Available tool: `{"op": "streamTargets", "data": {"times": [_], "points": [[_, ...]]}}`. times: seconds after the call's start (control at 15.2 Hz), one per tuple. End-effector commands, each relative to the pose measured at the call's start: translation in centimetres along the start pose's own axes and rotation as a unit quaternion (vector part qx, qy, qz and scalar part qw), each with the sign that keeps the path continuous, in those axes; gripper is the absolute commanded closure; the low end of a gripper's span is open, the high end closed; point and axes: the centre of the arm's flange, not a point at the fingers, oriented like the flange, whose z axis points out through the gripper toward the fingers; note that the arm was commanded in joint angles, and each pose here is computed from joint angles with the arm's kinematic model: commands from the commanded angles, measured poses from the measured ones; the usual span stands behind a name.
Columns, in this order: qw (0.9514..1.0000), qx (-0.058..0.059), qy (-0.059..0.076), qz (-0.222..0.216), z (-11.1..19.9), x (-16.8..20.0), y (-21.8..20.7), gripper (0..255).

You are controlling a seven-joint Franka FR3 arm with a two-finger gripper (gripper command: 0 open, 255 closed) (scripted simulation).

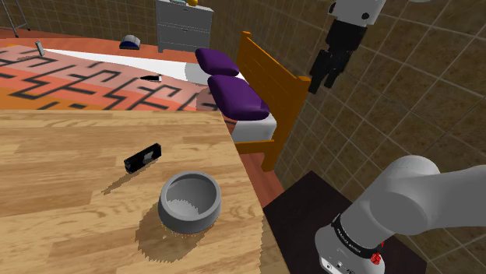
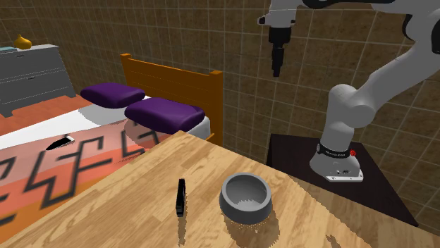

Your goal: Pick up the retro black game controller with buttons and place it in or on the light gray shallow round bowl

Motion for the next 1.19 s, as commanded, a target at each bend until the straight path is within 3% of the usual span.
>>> {"op": "streamTargets", "data": {"times": [0.0,0.53,1.12], "points": [[1.0,0.0,0.0,0.0,0.0,0.0,0.0,0],[0.9967,-0.001,0.005,0.081,5.1,3.6,-8.5,0],[0.9851,-0.003,0.01,0.171,10.8,9.3,-17.2,0]]}}
